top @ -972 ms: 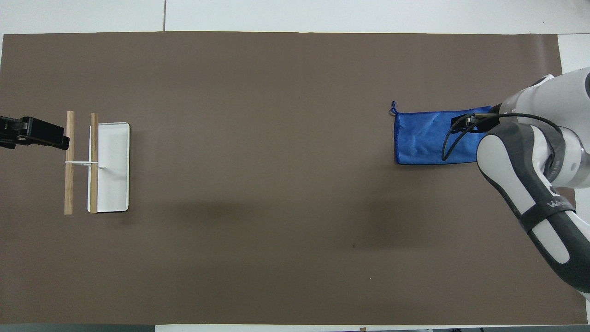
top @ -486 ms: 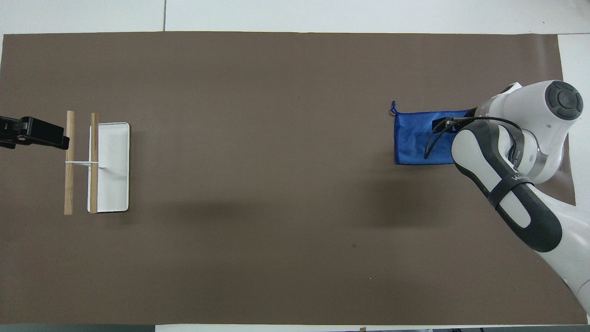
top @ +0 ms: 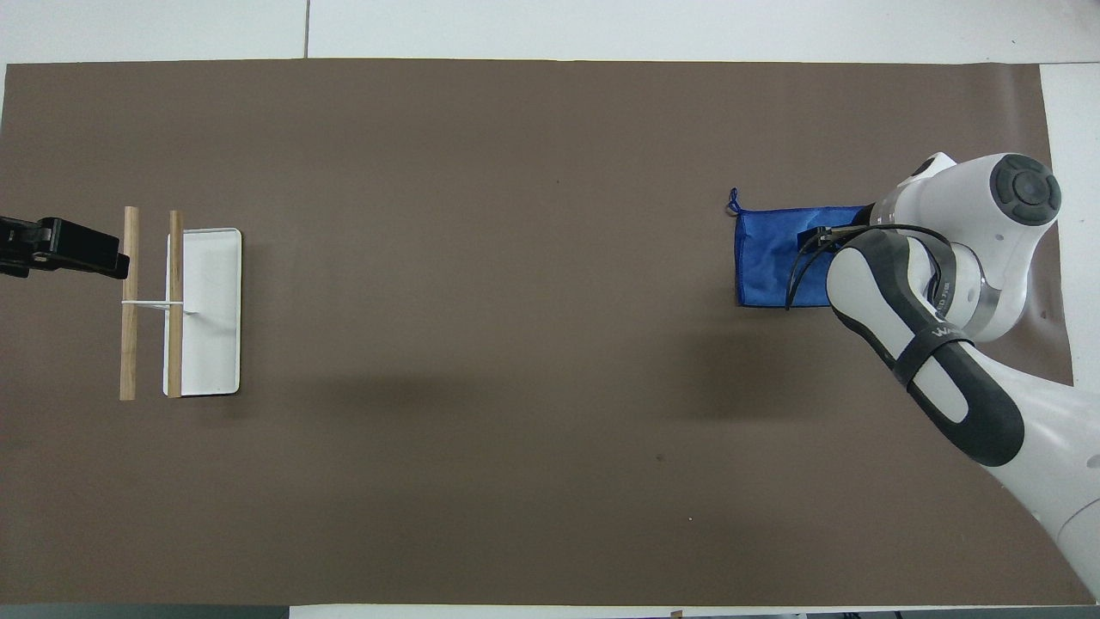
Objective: Right arm passes towel to left arm to hang
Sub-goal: 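Reach the right gripper down to the blue towel and grasp it, then lift the towel with the right gripper while the left gripper reaches forward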
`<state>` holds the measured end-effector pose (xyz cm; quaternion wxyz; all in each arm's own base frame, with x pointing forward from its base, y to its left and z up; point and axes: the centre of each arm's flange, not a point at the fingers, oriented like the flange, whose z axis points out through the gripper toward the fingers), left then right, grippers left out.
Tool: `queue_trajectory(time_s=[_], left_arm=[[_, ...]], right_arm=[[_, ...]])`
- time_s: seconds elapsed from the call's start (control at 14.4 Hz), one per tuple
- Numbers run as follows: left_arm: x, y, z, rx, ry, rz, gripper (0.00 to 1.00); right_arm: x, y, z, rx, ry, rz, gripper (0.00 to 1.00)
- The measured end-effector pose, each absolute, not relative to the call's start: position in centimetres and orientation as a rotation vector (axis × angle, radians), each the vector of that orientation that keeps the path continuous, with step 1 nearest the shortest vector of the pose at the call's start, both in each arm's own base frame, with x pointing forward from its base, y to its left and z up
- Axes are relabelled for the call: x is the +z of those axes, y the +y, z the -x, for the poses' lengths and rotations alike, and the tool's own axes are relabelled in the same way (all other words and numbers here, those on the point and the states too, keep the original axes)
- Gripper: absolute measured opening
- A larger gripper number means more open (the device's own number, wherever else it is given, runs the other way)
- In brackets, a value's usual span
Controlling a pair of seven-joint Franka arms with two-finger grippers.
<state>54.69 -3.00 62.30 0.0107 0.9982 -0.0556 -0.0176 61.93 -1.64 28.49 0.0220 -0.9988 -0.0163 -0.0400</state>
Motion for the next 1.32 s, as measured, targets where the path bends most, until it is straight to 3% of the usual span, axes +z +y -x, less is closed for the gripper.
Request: queue_trajectory(time_s=[0.49,0.76,1.32], left_arm=[[62.3,-3.0,-54.7,-0.055,-0.173,-3.115,1.0],[62.3,-3.0,-54.7,-0.055,-0.173,-3.115,1.0],[62.3,-3.0,-54.7,-0.055,-0.173,-3.115,1.0]], right_arm=[[29.1,-1.8,-62.1,-0.135,-0.119,3.113,0.07],[30.5,-1.8,-62.6,-0.041,-0.173,3.133,0.07],[40.5,-0.5,-65.2,0.143,-0.145,3.106,0.07]])
